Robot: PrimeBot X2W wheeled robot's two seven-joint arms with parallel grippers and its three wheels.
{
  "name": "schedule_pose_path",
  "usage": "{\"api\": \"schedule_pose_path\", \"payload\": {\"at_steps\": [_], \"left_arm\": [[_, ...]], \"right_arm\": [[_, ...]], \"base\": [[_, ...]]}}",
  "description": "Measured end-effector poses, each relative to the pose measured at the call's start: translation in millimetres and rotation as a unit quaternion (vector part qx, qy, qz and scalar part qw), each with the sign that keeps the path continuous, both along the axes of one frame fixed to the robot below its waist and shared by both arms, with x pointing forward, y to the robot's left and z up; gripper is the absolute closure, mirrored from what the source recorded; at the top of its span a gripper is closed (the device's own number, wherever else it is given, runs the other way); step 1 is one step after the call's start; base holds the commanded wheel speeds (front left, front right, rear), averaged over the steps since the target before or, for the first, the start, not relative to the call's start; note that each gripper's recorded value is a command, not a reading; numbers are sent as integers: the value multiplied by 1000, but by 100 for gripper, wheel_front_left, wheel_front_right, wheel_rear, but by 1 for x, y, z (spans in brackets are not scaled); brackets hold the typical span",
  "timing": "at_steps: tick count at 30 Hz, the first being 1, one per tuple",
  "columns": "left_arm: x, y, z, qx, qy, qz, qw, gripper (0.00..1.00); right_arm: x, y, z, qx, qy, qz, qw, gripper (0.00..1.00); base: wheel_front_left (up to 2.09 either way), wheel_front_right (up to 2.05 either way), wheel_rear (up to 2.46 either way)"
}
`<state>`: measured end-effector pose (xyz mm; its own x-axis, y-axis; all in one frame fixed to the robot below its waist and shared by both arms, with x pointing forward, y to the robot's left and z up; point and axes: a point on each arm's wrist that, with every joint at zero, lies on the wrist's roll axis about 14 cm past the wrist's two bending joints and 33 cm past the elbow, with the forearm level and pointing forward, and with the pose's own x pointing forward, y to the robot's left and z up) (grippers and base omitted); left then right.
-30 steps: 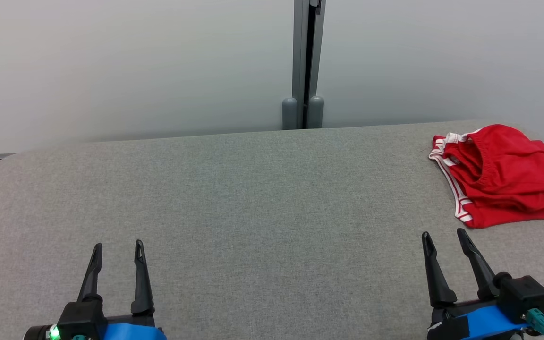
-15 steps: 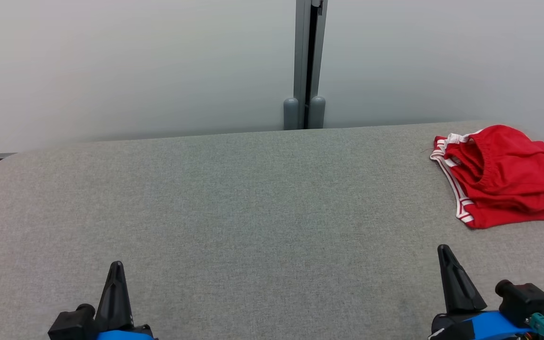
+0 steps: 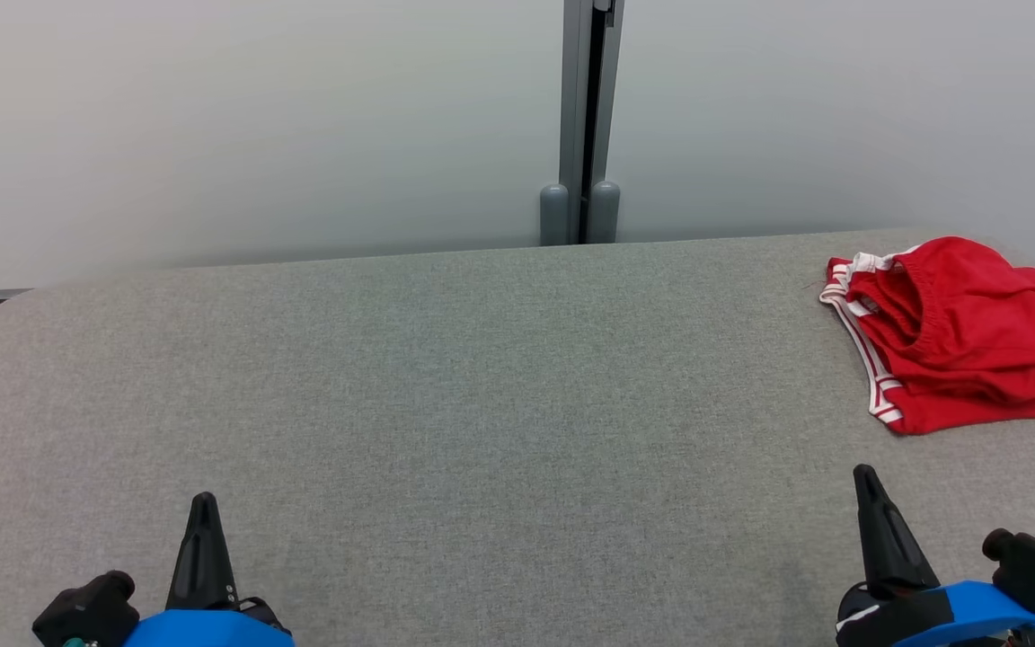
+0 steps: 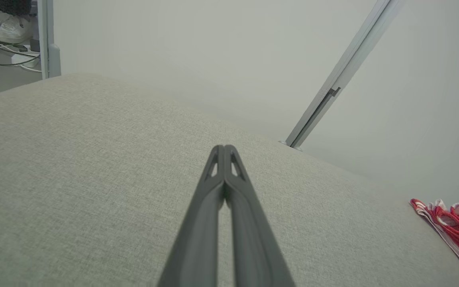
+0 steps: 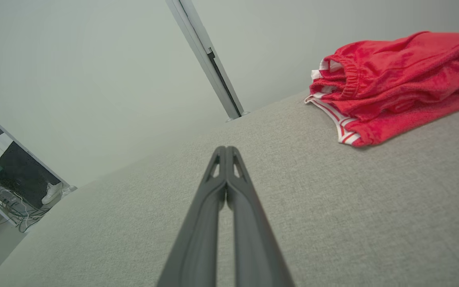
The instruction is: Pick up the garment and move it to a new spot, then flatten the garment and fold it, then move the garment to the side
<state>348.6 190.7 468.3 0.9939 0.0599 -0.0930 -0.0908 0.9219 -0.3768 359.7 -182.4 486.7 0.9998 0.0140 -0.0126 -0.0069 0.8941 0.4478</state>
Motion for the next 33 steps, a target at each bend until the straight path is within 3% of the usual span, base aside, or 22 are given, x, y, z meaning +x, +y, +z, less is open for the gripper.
{"api": "schedule_pose_path", "payload": {"at_steps": [16, 33], "left_arm": [[9, 4, 2, -131, 3, 15, 991, 100], [16, 5, 6, -245, 0, 22, 969, 100]], "right_arm": [[6, -8, 0, 120, 12, -18, 993, 100], [12, -12, 2, 228, 17, -26, 973, 100]], "base": [[0, 0, 0], [0, 0, 0]]}}
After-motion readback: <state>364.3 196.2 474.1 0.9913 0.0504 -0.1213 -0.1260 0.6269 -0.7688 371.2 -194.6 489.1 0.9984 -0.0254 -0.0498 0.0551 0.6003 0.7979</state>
